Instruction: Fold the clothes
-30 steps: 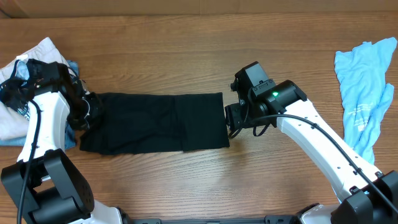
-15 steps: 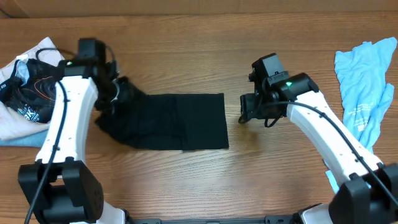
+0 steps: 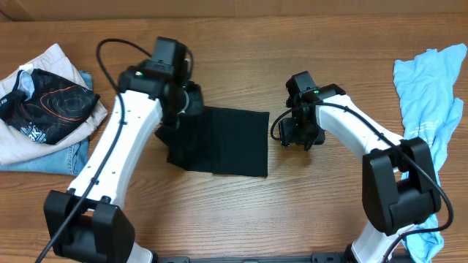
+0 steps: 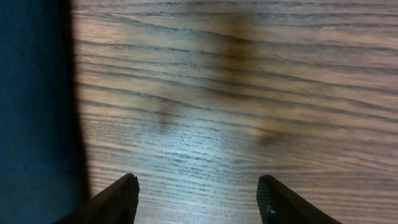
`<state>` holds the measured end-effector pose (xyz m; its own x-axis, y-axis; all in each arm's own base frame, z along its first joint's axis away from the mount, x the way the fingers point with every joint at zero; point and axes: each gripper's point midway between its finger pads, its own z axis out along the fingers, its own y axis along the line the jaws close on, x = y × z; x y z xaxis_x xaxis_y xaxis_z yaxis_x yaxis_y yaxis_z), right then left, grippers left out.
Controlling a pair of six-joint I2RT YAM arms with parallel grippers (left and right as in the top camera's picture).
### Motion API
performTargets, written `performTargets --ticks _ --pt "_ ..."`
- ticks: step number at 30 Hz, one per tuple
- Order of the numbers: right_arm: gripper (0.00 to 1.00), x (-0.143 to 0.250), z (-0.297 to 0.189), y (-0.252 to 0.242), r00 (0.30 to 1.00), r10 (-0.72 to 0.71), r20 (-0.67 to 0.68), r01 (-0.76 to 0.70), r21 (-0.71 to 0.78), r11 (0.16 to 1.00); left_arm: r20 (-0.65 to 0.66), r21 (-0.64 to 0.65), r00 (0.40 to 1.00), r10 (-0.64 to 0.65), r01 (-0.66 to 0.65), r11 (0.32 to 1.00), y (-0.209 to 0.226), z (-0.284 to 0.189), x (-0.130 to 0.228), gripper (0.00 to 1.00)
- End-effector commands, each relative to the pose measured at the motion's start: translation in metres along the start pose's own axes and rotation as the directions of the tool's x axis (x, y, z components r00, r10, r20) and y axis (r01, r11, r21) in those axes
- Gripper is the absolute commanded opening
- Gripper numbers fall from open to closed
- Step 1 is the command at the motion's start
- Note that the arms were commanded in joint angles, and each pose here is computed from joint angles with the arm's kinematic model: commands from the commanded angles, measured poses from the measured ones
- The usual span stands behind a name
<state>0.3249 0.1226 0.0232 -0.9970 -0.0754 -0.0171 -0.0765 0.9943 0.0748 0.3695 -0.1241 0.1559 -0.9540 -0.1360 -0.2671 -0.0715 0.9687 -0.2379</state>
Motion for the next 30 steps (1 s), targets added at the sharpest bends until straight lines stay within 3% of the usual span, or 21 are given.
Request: performTargets --ticks 1,16,30 --pt "0.64 0.001 0.011 0.002 1.000 -0.006 -0.022 0.005 -0.013 1.000 0.079 -0.006 0.997 0.000 0.000 1.000 -0.017 -0.012 -0.010 0.06" --pt "0.65 0.008 0.028 0.033 0.993 -0.107 -0.042 0.106 -0.030 0.994 0.007 0.035 0.999 0.047 -0.047 0.998 -0.055 0.037 0.003 0.05" --pt "0.64 0.008 0.028 0.033 0.993 -0.107 -0.042 0.106 -0.030 0.994 0.029 0.069 0.995 0.100 -0.101 0.992 -0.092 0.041 0.015 0.07"
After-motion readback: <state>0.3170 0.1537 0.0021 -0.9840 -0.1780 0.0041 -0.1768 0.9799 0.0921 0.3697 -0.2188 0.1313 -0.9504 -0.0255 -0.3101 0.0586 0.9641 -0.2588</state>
